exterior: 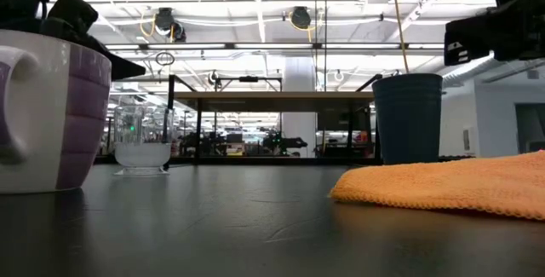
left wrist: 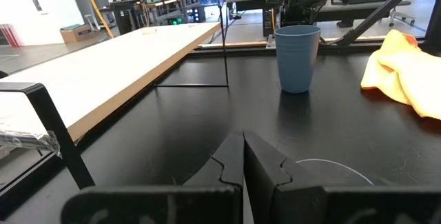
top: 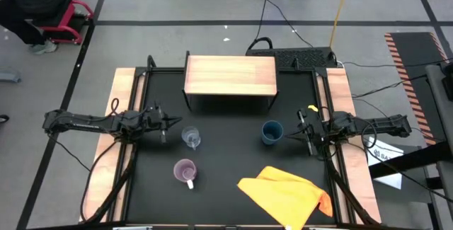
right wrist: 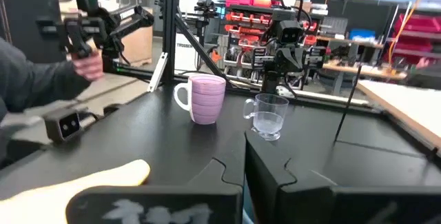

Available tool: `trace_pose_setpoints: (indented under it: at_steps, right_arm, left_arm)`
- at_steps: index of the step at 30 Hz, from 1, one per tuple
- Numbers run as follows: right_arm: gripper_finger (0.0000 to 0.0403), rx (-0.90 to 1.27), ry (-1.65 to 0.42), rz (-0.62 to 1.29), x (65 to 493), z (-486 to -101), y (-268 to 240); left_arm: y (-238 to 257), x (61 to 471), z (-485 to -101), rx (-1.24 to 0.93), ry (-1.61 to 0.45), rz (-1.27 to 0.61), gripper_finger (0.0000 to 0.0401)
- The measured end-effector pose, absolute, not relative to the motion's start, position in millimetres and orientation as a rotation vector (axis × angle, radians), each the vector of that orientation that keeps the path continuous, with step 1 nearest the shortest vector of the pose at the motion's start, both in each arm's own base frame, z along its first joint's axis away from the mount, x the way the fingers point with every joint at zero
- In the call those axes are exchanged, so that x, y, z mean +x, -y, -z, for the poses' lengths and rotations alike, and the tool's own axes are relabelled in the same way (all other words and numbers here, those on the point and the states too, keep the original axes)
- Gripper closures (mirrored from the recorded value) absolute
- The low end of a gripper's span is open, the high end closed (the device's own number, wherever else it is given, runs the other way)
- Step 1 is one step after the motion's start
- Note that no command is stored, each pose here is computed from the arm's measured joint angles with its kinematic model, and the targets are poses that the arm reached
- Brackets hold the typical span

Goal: Stack small to large cups/mugs on shelf
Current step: Put the transparent mug on the shelf

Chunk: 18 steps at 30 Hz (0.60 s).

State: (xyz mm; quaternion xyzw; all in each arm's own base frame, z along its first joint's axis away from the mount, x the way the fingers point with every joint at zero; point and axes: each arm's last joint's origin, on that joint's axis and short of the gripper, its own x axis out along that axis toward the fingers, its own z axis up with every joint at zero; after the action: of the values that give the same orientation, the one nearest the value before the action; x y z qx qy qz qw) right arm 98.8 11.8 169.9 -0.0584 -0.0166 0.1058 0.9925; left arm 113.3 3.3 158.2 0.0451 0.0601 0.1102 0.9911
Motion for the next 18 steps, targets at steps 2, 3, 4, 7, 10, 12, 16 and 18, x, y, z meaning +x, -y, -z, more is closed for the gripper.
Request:
trace_pose_setpoints:
  at_steps: [2,3,4,7,10,12,16,18]
  right_arm:
    - [0.0403,-0.118,0.034,-0.212,98.8,-169.9,-11.8]
    - [0.0403,-0.114,0.033,-0.212,98.8,-169.9,-11.8]
    - [0.0403,-0.112,0.033,-0.212,98.8,-170.0,-11.8]
    - [0.0403,-0.114,0.033,-0.212,98.8,-169.8,-11.8]
    - [0.0403,-0.115,0.034,-0.212,98.8,-170.0,-11.8]
    - [0.0403,-0.119,0.034,-0.212,98.8,-169.9,-11.8]
    - [0.0403,-0.169,0.048,-0.211,98.7,-170.8,-11.8]
    - [0.0403,-0.17,0.046,-0.21,98.8,-170.6,-11.8]
  left_arm:
    - [-3.3,113.4,-159.2,0.089,-0.111,-0.222,0.0395]
    - [-3.3,113.5,-159.8,0.088,-0.105,-0.222,0.0396]
    - [-3.3,113.5,-160.4,0.084,-0.098,-0.222,0.0395]
    - [-3.3,113.7,-162.2,0.076,-0.079,-0.223,0.0396]
    - [-3.3,113.6,-161.6,0.08,-0.085,-0.223,0.0396]
    - [-3.3,113.7,-161.6,0.074,-0.085,-0.223,0.0395]
    - [-3.3,113.7,-161.6,0.04,-0.082,-0.225,0.0395]
    - [-3.3,113.7,-161.6,0.038,-0.081,-0.224,0.0395]
